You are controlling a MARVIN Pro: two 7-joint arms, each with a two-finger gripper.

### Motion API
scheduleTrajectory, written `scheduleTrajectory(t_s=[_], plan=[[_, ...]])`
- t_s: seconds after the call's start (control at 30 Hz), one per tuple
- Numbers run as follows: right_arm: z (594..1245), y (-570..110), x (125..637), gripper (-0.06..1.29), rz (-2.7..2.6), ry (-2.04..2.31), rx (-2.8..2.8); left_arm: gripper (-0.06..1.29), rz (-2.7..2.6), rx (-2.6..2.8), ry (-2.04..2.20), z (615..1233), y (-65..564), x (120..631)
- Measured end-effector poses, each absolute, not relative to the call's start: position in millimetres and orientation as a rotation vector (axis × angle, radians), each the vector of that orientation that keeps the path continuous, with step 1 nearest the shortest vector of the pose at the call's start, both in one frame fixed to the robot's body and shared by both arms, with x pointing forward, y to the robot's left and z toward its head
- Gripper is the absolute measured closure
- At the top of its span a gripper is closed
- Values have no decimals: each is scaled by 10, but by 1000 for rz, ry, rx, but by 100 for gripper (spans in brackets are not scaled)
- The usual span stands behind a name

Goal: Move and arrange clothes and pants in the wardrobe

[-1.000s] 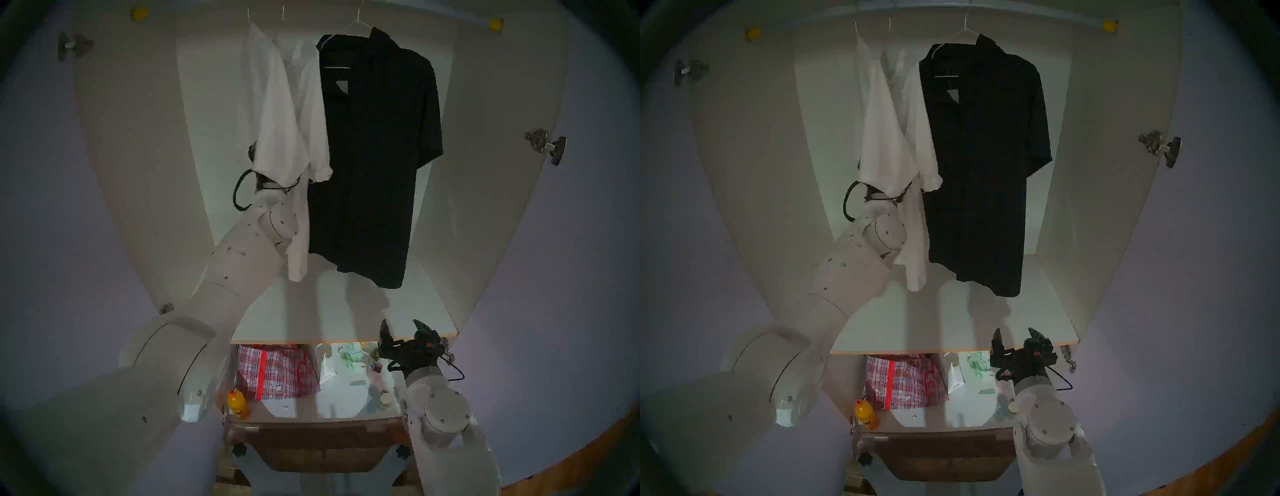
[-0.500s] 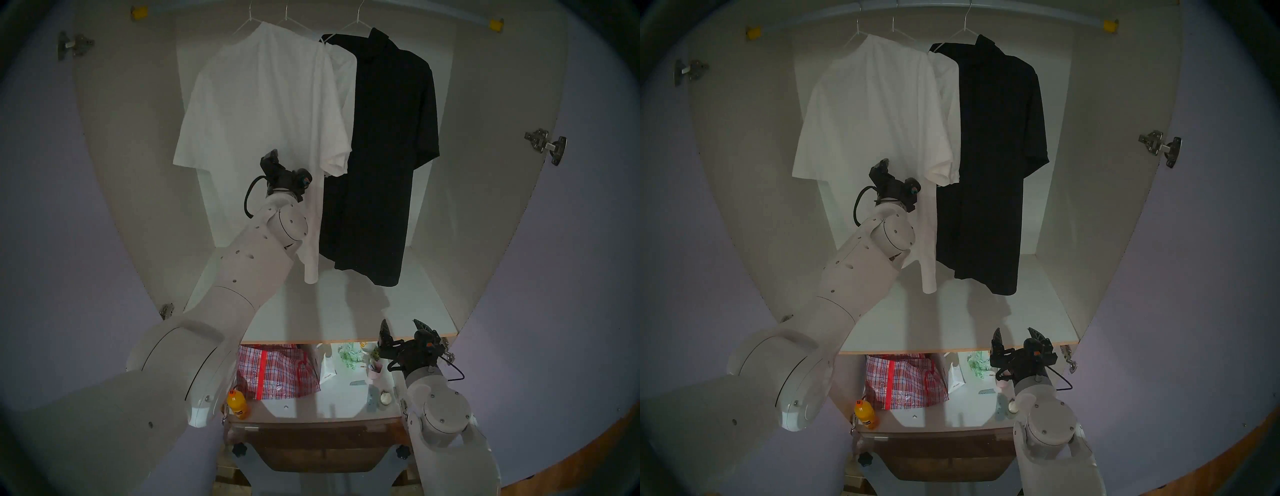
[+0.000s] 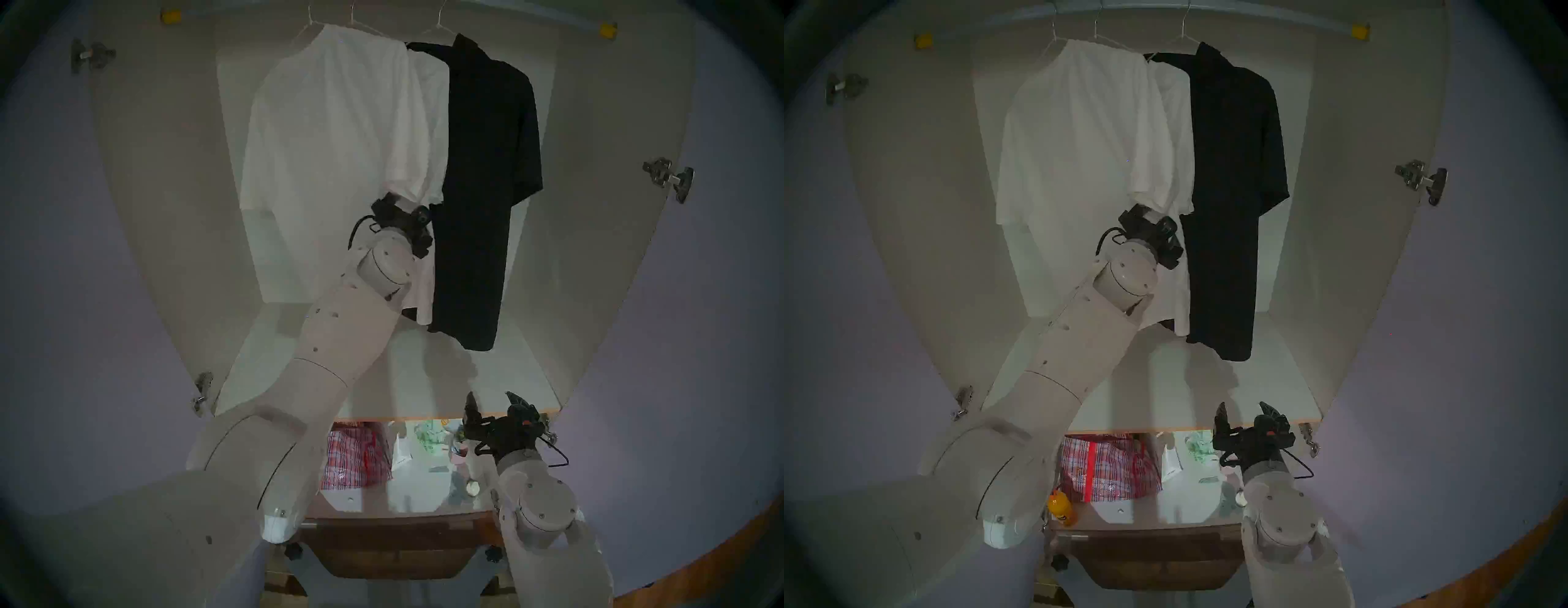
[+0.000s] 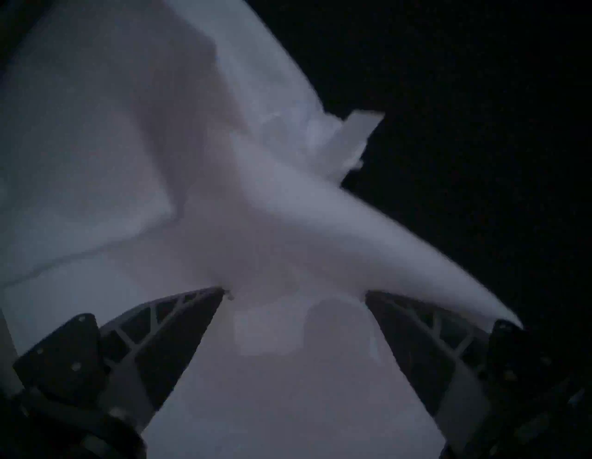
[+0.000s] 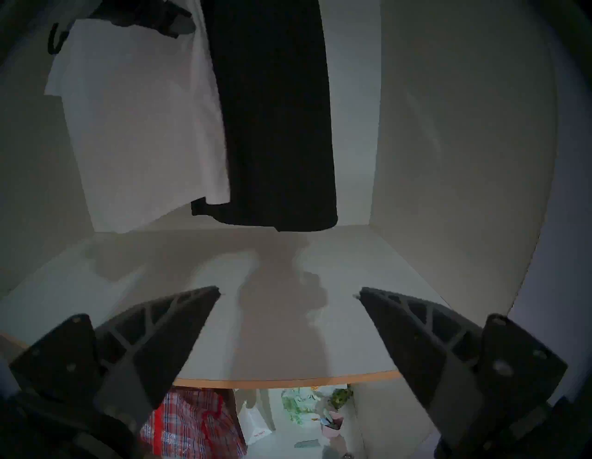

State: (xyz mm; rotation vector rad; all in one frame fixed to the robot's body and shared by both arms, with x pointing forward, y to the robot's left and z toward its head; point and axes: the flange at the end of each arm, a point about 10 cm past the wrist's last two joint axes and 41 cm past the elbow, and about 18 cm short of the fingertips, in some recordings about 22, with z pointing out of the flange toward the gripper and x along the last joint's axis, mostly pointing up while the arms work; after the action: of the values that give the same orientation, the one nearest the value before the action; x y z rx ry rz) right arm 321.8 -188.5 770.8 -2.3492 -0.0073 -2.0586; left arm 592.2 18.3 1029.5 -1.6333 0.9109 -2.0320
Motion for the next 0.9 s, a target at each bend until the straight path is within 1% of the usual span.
scheduleTrajectory(t_s=[0.4,0.7,0.9], plan=[[7709,-1884,3218,3,-2059,-7,-2349,2,-2059,-1676,948,10261,-99,5789],[7708,-1885,3218,3,-2059,-7,-2349,2,-2134,-1689,1068,10201,-531,5570],[7708,-1885,3217,3,-2059,-7,-2349,2,-2153,-1675,1044,10241,-572,5534]])
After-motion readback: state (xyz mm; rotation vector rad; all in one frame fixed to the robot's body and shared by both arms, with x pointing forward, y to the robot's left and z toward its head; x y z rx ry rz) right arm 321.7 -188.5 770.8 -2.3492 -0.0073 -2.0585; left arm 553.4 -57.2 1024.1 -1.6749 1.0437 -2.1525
